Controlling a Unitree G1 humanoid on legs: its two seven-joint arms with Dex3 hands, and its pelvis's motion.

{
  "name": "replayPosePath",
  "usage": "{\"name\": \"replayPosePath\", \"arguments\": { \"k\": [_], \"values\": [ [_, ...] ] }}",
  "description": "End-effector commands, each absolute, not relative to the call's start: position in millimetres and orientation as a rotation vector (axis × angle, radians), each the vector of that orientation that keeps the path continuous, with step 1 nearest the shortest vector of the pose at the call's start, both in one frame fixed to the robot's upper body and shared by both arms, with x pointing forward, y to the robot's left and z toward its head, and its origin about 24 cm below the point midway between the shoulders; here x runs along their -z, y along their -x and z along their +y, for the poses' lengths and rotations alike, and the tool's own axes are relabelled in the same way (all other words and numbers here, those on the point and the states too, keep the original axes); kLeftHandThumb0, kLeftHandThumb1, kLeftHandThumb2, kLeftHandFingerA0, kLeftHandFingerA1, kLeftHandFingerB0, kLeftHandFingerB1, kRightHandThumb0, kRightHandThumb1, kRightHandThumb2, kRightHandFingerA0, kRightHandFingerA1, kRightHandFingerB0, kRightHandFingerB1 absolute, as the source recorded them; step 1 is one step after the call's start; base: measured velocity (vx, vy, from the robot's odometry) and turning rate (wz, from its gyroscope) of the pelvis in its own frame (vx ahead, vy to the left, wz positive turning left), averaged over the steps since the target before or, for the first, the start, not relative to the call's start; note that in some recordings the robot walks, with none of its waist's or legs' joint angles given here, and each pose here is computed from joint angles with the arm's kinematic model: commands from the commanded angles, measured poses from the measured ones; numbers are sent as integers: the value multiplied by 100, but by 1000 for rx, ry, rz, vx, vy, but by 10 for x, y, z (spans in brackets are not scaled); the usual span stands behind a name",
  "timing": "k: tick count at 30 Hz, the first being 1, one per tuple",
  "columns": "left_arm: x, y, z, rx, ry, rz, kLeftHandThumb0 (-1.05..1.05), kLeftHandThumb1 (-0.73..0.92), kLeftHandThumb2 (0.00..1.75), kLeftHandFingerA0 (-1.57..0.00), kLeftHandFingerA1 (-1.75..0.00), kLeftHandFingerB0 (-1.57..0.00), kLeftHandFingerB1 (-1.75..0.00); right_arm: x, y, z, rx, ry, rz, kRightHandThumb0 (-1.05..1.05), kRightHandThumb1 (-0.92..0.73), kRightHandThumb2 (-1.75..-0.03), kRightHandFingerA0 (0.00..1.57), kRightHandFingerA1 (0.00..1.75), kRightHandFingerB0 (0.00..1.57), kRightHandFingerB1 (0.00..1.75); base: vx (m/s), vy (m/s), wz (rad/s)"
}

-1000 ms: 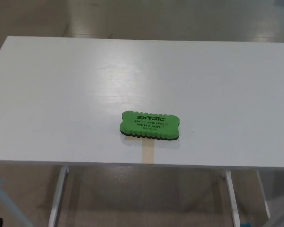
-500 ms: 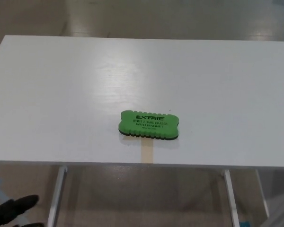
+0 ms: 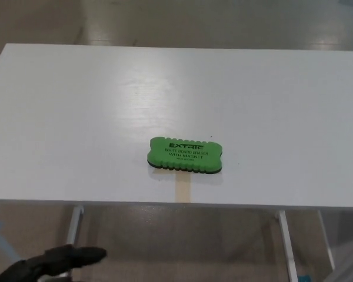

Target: Use the left hand to press on the green eraser and wipe the desk from center to the left and then back to center.

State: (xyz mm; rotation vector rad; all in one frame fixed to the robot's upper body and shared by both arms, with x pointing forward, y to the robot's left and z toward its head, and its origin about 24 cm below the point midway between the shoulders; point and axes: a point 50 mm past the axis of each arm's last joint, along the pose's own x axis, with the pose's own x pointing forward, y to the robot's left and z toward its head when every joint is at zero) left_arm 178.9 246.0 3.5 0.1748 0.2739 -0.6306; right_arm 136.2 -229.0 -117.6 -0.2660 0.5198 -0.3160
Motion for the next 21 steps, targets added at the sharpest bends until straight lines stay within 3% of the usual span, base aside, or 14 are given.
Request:
{"name": "replayPosePath", "arguments": {
  "k": [1, 12, 21],
  "values": [
    [-529, -1592, 2056, 1126, 21, 215, -32, 69, 60, -51, -39, -40, -39, 1140, -1352, -2335, 370, 251, 468, -46, -62, -90, 61, 62, 38, 49, 0, 0, 0],
    [-1478, -2095, 1778, 1078, -61, -209, -33, 68, 60, -56, -41, -44, -41, 1157, -1307, -2330, 350, 263, 480, -46, -63, -90, 61, 61, 37, 49, 0, 0, 0],
    [-1749, -2463, 1601, 1036, -135, -234, -35, 66, 60, -56, -41, -49, -36, 1157, -1321, -2317, 332, 270, 479, -46, -63, -91, 62, 62, 38, 49, 0, 0, 0]
  ]
}}
